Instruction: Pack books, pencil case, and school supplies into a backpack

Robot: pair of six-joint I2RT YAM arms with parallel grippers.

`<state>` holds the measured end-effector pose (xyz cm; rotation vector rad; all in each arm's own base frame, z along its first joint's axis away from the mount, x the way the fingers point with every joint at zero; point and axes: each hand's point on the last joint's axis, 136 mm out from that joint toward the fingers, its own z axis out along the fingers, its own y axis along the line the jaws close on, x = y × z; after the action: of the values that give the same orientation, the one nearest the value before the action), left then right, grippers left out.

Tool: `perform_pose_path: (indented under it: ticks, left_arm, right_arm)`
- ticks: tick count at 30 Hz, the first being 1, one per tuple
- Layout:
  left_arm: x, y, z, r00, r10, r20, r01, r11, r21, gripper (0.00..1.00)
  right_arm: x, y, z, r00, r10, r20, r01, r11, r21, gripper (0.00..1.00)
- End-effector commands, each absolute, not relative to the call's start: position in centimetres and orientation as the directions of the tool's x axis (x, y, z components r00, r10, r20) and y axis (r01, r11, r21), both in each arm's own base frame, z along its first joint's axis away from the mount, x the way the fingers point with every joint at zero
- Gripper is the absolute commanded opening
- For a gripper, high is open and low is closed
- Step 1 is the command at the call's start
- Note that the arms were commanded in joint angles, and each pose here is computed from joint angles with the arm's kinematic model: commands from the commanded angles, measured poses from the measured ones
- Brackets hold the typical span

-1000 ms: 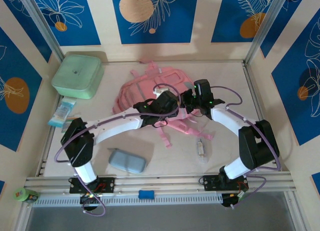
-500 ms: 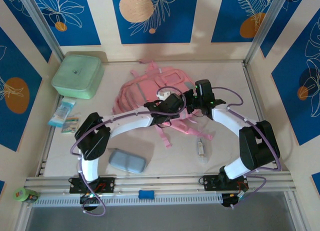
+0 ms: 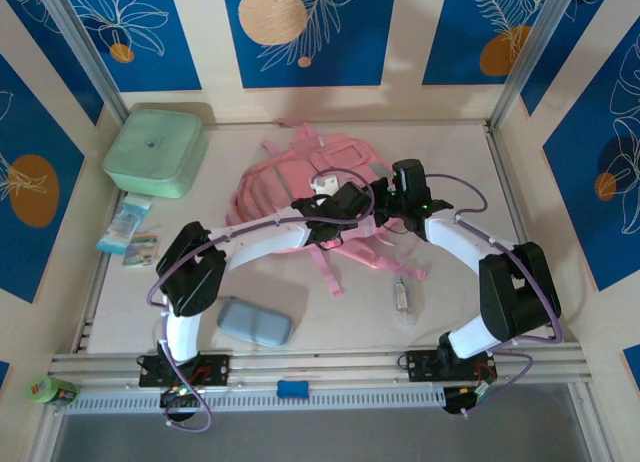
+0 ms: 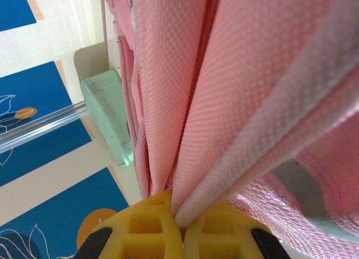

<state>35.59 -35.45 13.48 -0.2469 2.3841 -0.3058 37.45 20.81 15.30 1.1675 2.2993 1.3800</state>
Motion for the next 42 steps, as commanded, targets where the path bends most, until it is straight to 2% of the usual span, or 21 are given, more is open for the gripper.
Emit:
perform_pose_path:
  ticks: [1,6,10,13,19,26,28,32,35,37,42]
  left_arm:
    - [37.9,-34.8,15.2,-0.669,-0.281,-0.688,-0.095,0.951,-0.296,0.01]
    - [36.9,-33.7,17.0,-0.685,-0.200,-0.700,-0.022,0.967,-0.255,0.00]
    - [34.7,-32.0,15.8,-0.743,-0.092,-0.662,0.049,0.980,-0.191,0.00]
    - [33.2,-29.3,14.1,-0.776,-0.031,-0.630,0.063,0.990,-0.127,0.00]
    - [31.9,-25.5,11.0,-0.829,0.006,-0.560,0.094,0.987,-0.128,0.00]
    - [34.2,-27.2,9.6,-0.823,0.019,-0.567,0.159,0.967,-0.199,0.00]
    - [34.9,-27.3,9.0,-0.822,0.020,-0.569,0.156,0.969,-0.192,0.07]
    - [35.8,-27.9,8.2,-0.816,0.033,-0.577,0.173,0.967,-0.189,0.15]
    - [36.1,-27.3,8.0,-0.811,0.032,-0.584,0.164,0.971,-0.175,0.12]
    - [36.3,-26.6,8.1,-0.810,0.021,-0.586,0.145,0.975,-0.166,0.01]
    - [35.4,-24.6,10.0,-0.791,0.018,-0.611,0.141,0.978,-0.154,0.00]
  right_arm:
    - [37.3,21.1,18.5,-0.710,0.681,0.178,0.436,0.227,0.871,0.00]
    - [37.9,19.2,18.5,-0.710,0.691,0.135,0.422,0.265,0.867,0.00]
    - [39.4,17.3,18.6,-0.728,0.676,0.114,0.412,0.298,0.861,0.00]
    - [40.8,16.2,18.6,-0.740,0.663,0.114,0.387,0.281,0.878,0.00]
    - [43.9,16.4,18.5,-0.815,0.574,0.076,0.332,0.356,0.874,0.00]
    - [43.2,17.8,18.2,-0.839,0.541,0.056,0.307,0.386,0.870,0.00]
    - [42.9,18.1,17.9,-0.844,0.533,0.066,0.313,0.388,0.867,0.00]
    - [42.3,18.4,17.3,-0.843,0.532,0.075,0.320,0.385,0.866,0.00]
    - [42.2,18.6,17.1,-0.847,0.527,0.068,0.315,0.394,0.863,0.00]
    - [42.3,18.5,16.8,-0.851,0.522,0.063,0.313,0.406,0.859,0.00]
    - [43.5,17.7,16.6,-0.861,0.509,0.018,0.278,0.441,0.853,0.00]
